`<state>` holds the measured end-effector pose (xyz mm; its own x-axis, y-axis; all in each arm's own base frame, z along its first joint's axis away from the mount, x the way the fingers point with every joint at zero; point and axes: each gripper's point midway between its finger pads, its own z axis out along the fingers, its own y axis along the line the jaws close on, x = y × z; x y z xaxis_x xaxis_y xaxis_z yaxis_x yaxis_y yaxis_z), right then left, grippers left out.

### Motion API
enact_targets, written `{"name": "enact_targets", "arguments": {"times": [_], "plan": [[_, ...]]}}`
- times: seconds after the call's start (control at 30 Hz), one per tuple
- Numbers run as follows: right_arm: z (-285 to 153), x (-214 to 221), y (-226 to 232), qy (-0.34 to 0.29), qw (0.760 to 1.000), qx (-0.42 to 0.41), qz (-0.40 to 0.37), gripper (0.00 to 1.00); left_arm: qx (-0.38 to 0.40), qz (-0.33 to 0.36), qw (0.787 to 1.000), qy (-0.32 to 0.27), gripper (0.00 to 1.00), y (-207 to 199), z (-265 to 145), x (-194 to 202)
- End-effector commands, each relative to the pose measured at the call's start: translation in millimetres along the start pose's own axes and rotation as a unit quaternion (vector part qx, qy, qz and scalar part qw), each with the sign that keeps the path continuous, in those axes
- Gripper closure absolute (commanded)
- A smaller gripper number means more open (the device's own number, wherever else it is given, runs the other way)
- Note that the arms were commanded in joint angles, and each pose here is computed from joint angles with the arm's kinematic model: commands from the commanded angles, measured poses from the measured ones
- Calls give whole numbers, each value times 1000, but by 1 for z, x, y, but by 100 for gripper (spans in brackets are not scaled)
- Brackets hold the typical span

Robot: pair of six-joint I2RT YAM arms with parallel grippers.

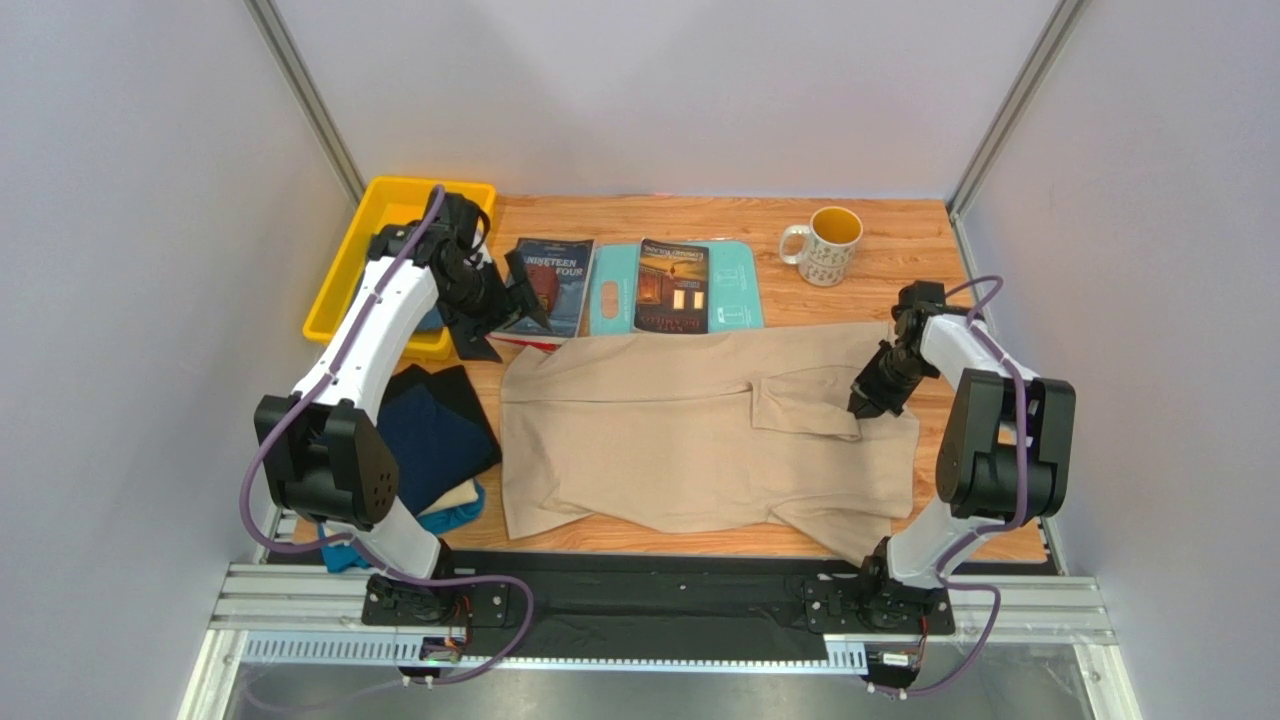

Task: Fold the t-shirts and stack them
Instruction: Fold the tshirt

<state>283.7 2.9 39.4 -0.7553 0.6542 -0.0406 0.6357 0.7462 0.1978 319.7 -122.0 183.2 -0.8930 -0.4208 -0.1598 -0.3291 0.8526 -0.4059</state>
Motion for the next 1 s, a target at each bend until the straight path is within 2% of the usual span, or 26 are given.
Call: {"name": "enact_targets", "arguments": {"times": [0.0,0.23,0.43,0.63,0.83,0.97], "plan": [[-11,-11,19,-21,999,-35,-10,100,-10,10,1000,-16,4,1,1,-9],[-43,-26,43,-49,996,-79,-18,100,-59,29,997,-50,0,26,25,-34],[-87,-42,61,-82,991,-102,-40,100,-89,20,996,-16,0,42,66,-44],[-101,-43,82,-87,983,-158,-36,100,-100,24,995,1,0,47,102,-55],[-101,-33,85,-87,978,-186,-36,100,-122,33,992,-7,6,53,119,-71],[-97,-29,84,-79,979,-186,-40,100,-135,34,990,-12,14,59,125,-74]]}}
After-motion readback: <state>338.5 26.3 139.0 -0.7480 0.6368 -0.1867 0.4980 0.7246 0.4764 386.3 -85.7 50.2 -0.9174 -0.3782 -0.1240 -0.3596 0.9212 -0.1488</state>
